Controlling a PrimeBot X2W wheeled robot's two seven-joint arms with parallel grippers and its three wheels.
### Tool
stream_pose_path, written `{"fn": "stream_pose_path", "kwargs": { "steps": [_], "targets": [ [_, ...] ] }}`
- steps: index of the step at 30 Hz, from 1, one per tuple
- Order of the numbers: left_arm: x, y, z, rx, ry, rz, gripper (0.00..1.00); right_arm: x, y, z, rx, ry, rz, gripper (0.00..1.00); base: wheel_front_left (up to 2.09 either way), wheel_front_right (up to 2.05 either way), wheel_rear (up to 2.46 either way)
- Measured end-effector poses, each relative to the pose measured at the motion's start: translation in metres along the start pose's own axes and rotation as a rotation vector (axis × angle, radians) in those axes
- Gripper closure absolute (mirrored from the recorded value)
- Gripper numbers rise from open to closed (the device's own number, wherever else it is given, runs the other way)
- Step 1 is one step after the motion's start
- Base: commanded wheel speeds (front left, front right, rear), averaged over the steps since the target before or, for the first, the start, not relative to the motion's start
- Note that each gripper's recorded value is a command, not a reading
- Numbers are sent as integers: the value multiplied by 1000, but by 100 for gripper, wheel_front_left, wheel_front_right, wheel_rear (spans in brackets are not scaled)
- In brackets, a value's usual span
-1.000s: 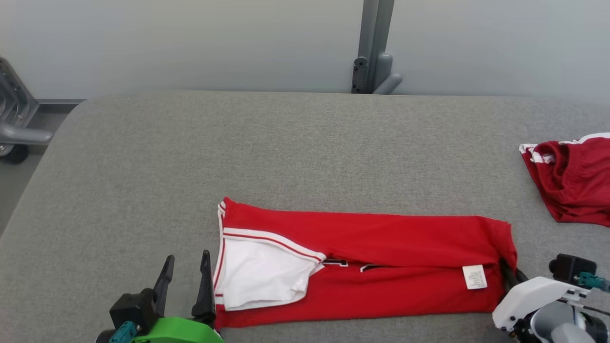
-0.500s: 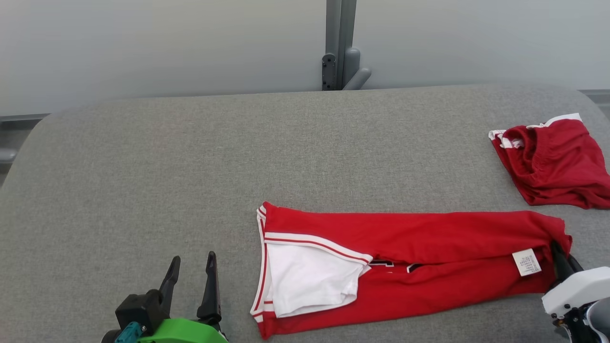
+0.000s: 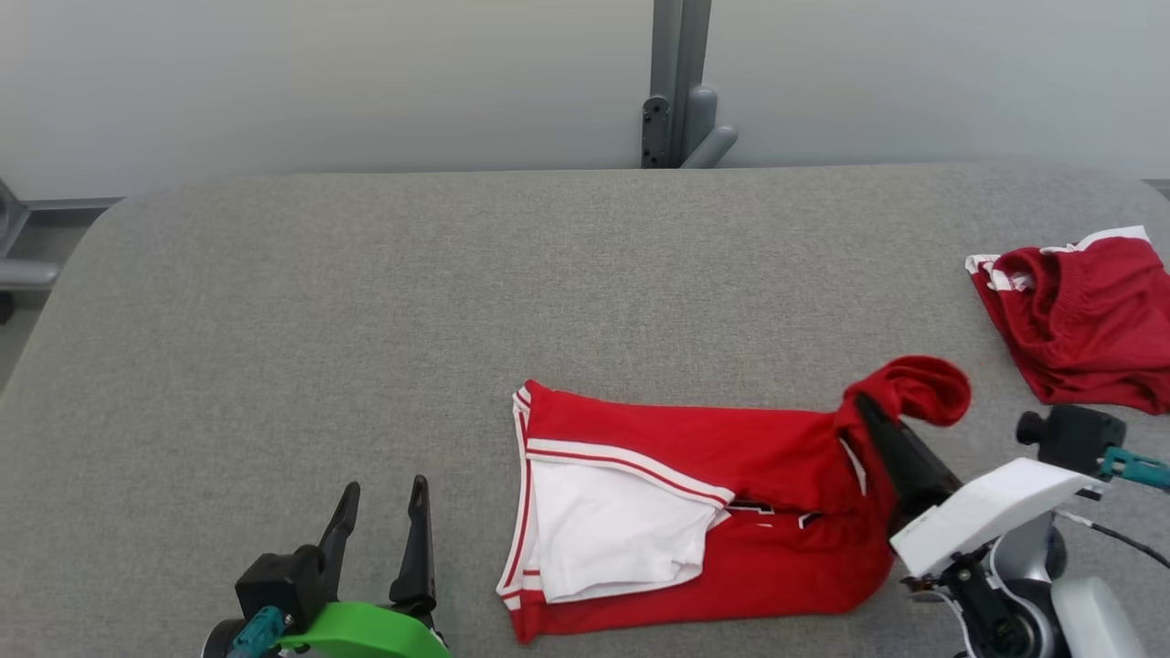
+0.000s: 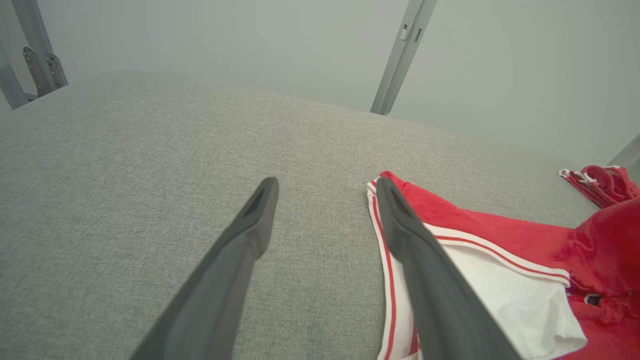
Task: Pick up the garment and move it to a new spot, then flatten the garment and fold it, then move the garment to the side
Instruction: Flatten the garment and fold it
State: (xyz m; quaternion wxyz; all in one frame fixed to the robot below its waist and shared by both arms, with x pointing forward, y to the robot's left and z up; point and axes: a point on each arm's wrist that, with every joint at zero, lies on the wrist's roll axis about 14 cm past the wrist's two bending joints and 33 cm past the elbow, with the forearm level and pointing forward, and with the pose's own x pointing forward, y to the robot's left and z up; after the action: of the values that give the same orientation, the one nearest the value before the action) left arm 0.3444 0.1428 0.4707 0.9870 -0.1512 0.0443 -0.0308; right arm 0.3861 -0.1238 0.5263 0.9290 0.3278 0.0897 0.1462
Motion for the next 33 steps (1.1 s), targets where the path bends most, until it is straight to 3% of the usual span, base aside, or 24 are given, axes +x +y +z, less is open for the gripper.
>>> {"fn": "stream_pose_path", "kwargs": {
  "steps": [13, 27, 28, 30, 32, 33],
  "targets": [
    [-9, 16, 5, -7, -20, 56, 0, 34, 90, -85, 84, 222, 253, 100, 0, 0, 0],
    [-18, 35, 4, -24, -25, 133, 0, 63, 103, -152, 37, 392, 279, 100, 0, 0, 0],
    [-19, 37, 4, -24, -24, 139, 0, 64, 104, -155, 26, 401, 281, 96, 0, 0, 0],
    [-20, 39, 5, -23, -26, 148, 0, 65, 107, -163, 14, 424, 291, 61, 0, 0, 0],
    [-21, 41, 5, -24, -28, 154, 0, 64, 112, -170, 13, 443, 304, 52, 0, 0, 0],
    [-22, 42, 5, -24, -28, 157, 0, 64, 115, -173, 8, 453, 312, 29, 0, 0, 0]
  ]
}}
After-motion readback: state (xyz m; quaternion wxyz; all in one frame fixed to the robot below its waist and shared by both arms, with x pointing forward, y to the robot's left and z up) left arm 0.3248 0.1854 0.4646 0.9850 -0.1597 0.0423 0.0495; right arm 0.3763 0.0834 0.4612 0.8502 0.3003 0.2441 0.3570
